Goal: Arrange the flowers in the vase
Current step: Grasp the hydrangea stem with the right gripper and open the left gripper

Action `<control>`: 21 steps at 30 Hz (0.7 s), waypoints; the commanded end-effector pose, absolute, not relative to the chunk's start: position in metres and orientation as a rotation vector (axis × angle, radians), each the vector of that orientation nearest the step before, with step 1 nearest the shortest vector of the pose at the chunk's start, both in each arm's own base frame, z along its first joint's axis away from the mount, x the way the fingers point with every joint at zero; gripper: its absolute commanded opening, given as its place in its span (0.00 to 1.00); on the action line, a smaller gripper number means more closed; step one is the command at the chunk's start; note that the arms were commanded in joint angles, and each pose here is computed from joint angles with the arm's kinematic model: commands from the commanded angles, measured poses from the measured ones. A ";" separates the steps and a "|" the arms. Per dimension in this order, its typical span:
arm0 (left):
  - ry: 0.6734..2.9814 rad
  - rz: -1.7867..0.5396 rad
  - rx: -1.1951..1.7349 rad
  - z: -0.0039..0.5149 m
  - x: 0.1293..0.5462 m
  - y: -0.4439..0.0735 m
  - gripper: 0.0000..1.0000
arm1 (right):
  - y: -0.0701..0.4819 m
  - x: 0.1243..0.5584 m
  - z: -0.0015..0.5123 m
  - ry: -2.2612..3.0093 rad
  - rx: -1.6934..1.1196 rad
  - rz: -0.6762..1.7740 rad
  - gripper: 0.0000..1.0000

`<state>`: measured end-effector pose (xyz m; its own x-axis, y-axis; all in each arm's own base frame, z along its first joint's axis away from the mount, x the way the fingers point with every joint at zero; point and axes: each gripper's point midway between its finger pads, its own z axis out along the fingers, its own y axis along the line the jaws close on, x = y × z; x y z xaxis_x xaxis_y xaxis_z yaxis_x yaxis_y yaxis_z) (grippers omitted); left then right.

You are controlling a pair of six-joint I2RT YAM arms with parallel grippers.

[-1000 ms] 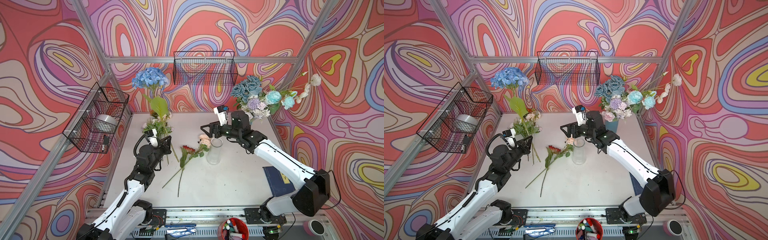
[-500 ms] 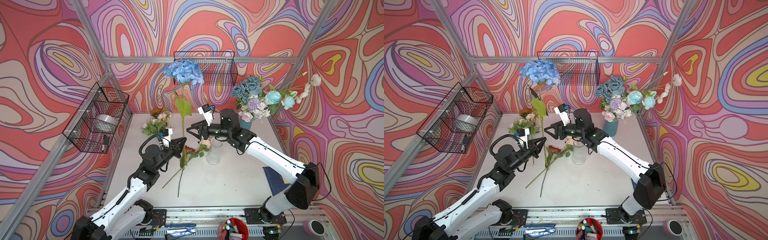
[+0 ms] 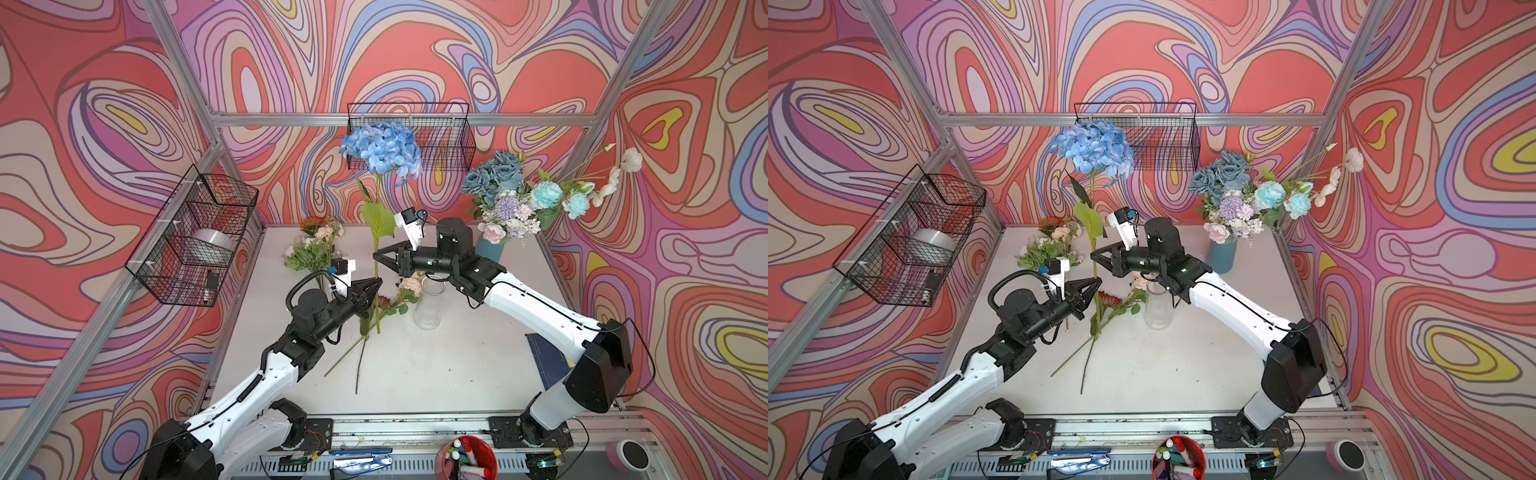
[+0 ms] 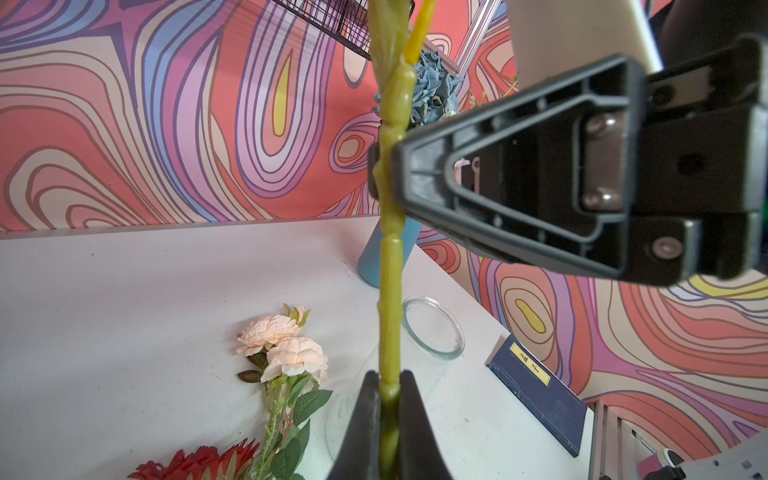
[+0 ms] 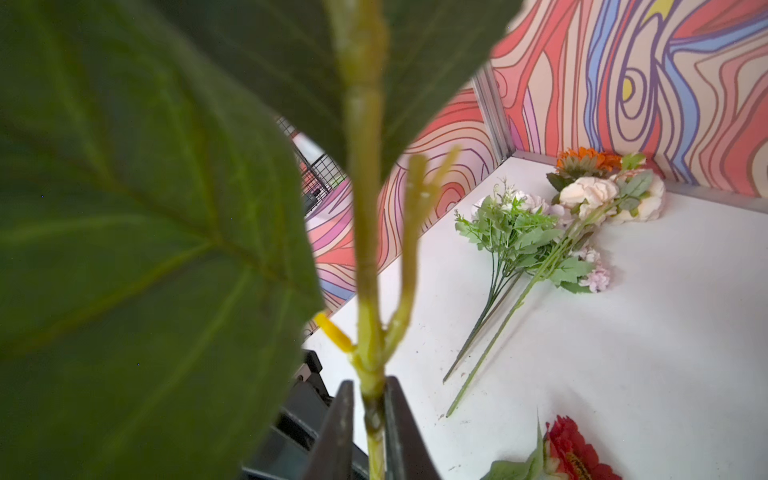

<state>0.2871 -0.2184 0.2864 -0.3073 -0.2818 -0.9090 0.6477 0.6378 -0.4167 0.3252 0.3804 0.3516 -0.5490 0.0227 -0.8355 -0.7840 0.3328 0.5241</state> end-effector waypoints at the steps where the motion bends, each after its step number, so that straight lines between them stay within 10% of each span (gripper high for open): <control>1: 1.528 -0.961 0.356 0.321 0.282 -0.223 0.00 | 0.387 0.317 0.348 1.809 -0.705 1.336 0.07; 4: 1.529 -0.966 0.353 0.321 0.282 -0.223 0.06 | 0.386 0.317 0.346 1.815 -0.704 1.327 0.00; 7: 1.518 -0.970 0.325 0.323 0.282 -0.220 0.51 | 0.383 0.318 0.344 1.822 -0.694 1.307 0.00; 12: 1.499 -0.940 0.246 0.328 0.284 -0.207 0.85 | 0.374 0.323 0.344 1.822 -0.679 1.218 0.00; 21: 1.592 -0.737 -0.074 0.290 0.301 -0.153 0.99 | 0.326 0.351 0.364 1.800 -0.554 0.811 0.00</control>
